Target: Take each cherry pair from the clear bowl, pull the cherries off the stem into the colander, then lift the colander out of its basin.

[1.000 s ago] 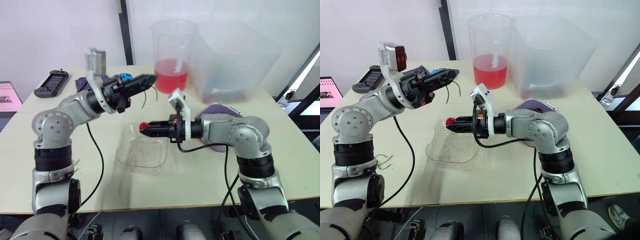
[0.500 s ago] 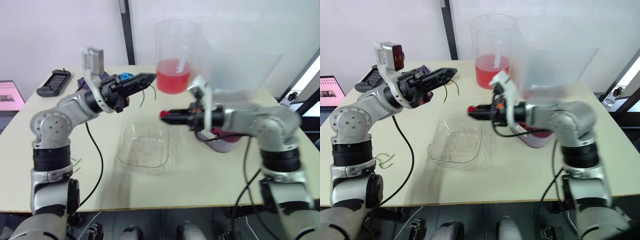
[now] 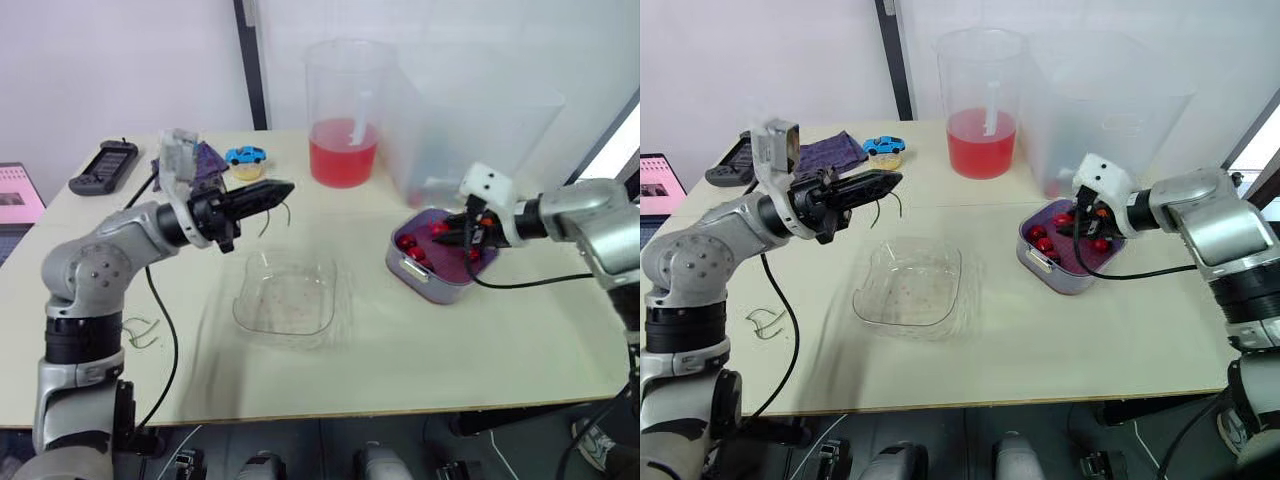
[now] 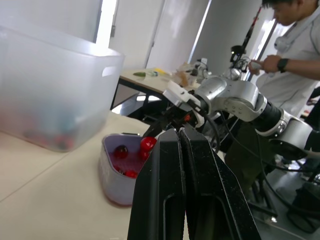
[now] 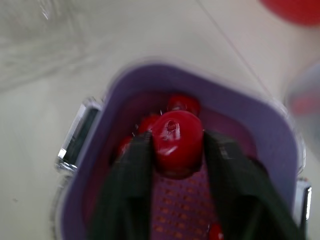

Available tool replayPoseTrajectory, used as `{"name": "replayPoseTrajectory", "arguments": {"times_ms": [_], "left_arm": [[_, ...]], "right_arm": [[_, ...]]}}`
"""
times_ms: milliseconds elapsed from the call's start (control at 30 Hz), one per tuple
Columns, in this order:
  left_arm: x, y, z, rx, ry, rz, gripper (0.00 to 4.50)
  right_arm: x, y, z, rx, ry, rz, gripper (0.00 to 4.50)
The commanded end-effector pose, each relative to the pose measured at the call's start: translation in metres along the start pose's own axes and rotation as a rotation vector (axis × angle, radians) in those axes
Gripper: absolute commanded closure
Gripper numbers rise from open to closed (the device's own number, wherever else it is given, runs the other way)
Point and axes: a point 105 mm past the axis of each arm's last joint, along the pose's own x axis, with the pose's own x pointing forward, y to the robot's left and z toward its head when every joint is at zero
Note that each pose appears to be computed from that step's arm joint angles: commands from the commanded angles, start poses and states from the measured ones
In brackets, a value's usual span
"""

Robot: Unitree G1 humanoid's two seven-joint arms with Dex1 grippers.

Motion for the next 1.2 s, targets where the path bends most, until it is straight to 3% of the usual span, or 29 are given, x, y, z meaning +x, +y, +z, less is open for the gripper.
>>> {"name": "replayPoseTrajectory", "arguments": {"times_ms": [33,100,267,367,467,533,700,800,933,1033,1200], "left_arm": [[-0.005,-0.006,0.007,0.067,0.008,0.008,4.5],[-0.008,-0.006,0.007,0.07,0.013,0.024,4.5],[-0.025,-0.003,0.009,0.075,0.024,0.098,4.5],[-0.05,0.003,0.003,0.059,0.064,0.217,4.5],[-0.072,0.006,-0.005,0.024,0.084,0.312,4.5],[-0.102,0.007,-0.024,-0.044,0.107,0.411,4.5],[-0.165,0.008,-0.068,-0.194,0.132,0.646,4.5],[-0.179,0.006,-0.092,-0.237,0.155,0.734,4.5],[-0.195,0.012,-0.104,-0.269,0.155,0.809,4.5],[-0.22,0.022,-0.104,-0.242,0.161,0.931,3.53],[-0.246,0.026,-0.088,-0.153,0.165,1.012,1.06]], "right_arm": [[-0.018,-0.018,0.013,-0.035,-0.032,-0.067,1.04],[-0.025,-0.023,0.019,-0.043,-0.043,-0.079,0.06],[-0.044,-0.016,0.061,-0.073,-0.23,0.001,0.02],[-0.057,0.016,0.102,-0.109,-0.428,0.213,0.02],[-0.064,0.049,0.123,-0.124,-0.521,0.402,0.02],[-0.067,0.076,0.137,-0.149,-0.579,0.55,0.02],[-0.061,0.094,0.149,-0.154,-0.611,0.65,0.02],[-0.046,0.083,0.152,-0.109,-0.591,0.584,0.02],[-0.039,0.081,0.151,-0.12,-0.576,0.573,0.02],[-0.037,0.083,0.149,-0.129,-0.566,0.582,0.0],[-0.038,0.084,0.147,-0.117,-0.558,0.588,0.0]]}}
